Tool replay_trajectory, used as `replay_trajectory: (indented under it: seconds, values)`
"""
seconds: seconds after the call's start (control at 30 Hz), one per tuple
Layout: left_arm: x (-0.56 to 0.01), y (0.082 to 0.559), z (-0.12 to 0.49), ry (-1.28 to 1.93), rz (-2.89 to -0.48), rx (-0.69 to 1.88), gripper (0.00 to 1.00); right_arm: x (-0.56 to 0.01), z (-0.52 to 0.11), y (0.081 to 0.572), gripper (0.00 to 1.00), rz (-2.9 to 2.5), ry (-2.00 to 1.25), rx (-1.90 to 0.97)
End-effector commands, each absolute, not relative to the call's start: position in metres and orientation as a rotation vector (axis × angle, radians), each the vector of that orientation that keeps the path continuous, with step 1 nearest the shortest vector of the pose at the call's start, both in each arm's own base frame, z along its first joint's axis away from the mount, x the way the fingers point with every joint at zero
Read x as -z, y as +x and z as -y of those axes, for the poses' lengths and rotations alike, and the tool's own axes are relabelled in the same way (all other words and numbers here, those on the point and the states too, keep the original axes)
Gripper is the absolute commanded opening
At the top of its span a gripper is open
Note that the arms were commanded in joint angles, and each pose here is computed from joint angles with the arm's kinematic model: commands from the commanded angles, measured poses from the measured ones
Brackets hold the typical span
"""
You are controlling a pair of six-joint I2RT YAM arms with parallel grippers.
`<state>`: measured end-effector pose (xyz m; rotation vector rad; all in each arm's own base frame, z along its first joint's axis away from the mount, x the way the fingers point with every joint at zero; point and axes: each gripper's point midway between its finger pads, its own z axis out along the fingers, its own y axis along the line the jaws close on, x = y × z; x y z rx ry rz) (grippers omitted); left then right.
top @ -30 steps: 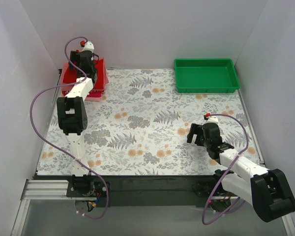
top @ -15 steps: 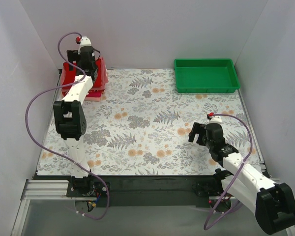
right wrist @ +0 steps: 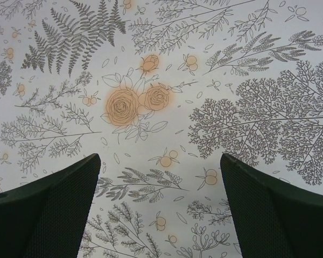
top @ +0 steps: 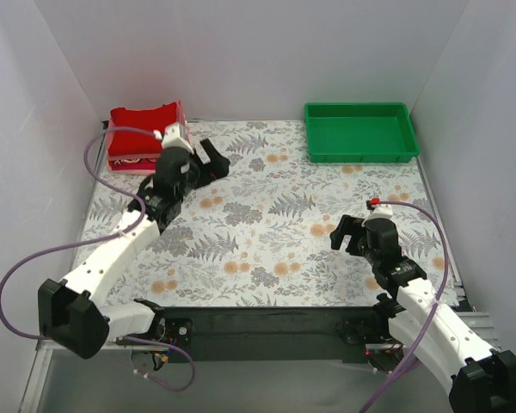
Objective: Fold and stack the t-shirts
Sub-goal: Reset both grippers
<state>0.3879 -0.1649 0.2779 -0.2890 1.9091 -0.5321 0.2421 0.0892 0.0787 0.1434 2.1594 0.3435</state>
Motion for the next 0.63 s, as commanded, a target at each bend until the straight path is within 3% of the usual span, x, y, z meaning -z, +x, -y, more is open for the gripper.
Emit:
replay_trajectory:
  seconds: [0.0,0.23,0.6]
  values:
    - [-0.200,0.335,0.188,-0.427,-2.073,0.682,0.92,-0.098,-0.091,0.245,0.98,-2.121,0.114,-0.356]
    - [-0.123,0.270,0.173,-0.562,-2.200,0.656,0.93,-0.086,-0.085,0.241,0.99,-2.134,0.175,-0.336]
    - [-0.125,0.276,0.155,-0.597,-2.154,0.542,0.96,-0.088,-0.084,0.241,0.99,-2.109,0.202,-0.352]
